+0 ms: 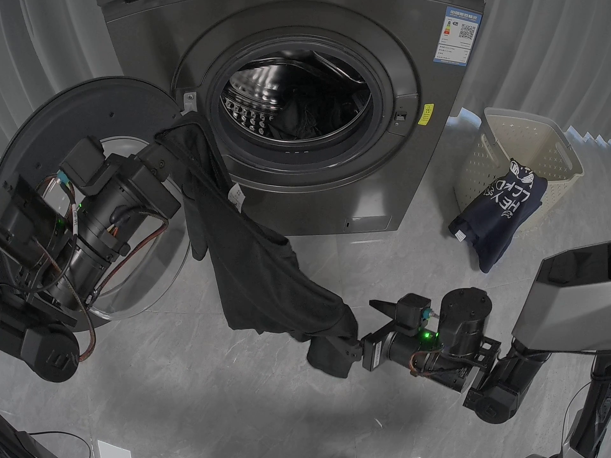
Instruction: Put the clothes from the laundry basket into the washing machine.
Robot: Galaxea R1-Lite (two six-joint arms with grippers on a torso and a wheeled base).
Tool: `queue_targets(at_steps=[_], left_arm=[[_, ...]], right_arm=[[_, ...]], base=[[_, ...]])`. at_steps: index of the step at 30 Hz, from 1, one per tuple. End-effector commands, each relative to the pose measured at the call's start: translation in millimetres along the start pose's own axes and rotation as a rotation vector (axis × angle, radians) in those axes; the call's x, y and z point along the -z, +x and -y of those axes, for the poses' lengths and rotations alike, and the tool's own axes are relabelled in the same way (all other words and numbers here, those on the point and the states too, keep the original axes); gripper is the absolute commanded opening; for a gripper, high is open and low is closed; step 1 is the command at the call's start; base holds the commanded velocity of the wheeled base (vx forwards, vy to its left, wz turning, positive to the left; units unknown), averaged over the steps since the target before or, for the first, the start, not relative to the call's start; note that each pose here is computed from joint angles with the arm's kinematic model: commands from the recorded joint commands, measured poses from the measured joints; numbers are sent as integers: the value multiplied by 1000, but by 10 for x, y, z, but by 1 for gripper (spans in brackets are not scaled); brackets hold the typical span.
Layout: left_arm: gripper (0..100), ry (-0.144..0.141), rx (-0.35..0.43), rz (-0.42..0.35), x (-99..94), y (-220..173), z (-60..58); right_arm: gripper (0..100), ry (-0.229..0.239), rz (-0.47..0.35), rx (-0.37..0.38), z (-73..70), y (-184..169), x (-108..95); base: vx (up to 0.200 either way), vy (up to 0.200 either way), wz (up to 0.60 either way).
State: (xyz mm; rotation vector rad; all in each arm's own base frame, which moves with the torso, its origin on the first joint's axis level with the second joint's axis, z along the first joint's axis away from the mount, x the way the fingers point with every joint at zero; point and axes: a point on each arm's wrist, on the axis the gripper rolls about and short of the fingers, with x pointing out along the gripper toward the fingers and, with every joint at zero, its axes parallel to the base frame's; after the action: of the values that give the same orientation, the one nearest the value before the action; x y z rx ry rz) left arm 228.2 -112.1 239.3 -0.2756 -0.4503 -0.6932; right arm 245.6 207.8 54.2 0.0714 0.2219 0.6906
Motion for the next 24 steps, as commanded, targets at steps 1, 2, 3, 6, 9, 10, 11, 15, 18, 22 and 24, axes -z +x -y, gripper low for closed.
queue_targets(at_steps=[1, 2, 3, 6, 9, 10, 11, 15, 18, 22, 24], left_arm=[[0, -2, 0, 6, -15, 0, 5], [0, 0, 0, 4, -12, -2, 5], [0, -1, 1, 4, -11, -1, 8], [0, -1, 1, 2, -8, -4, 8], [0, -6, 4, 1, -5, -8, 21], [0, -5, 5, -1, -1, -10, 24], [0, -6, 7, -1, -1, -9, 28], [0, -14, 9, -5, 18, -6, 61], [0, -15, 5, -7, 27, -4, 58], [0, -15, 3, -10, 37, -2, 55], [0, -16, 1, -12, 47, 1, 52]], right_arm=[[100, -9, -95, -19, -66, -3, 253], [100, -10, -100, -24, -83, -8, 266], [100, -12, -101, -30, -102, -9, 269], [100, -15, -96, -49, -157, 35, 284], [100, -13, -53, -59, -183, 122, 210], [100, -13, -33, -65, -192, 157, 174], [100, -13, -26, -69, -195, 170, 160], [100, -12, 46, -104, -290, 283, 21], [100, -9, 78, -137, -398, 328, -37], [100, -4, 150, -185, -554, 414, -127], [100, -4, 167, -202, -612, 484, -131]], base=[[0, 0, 0], [0, 0, 0], [0, 0, 0], [0, 0, 0], [0, 0, 0], [0, 0, 0], [0, 0, 0], [0, 0, 0], [0, 0, 0], [0, 0, 0], [0, 0, 0]])
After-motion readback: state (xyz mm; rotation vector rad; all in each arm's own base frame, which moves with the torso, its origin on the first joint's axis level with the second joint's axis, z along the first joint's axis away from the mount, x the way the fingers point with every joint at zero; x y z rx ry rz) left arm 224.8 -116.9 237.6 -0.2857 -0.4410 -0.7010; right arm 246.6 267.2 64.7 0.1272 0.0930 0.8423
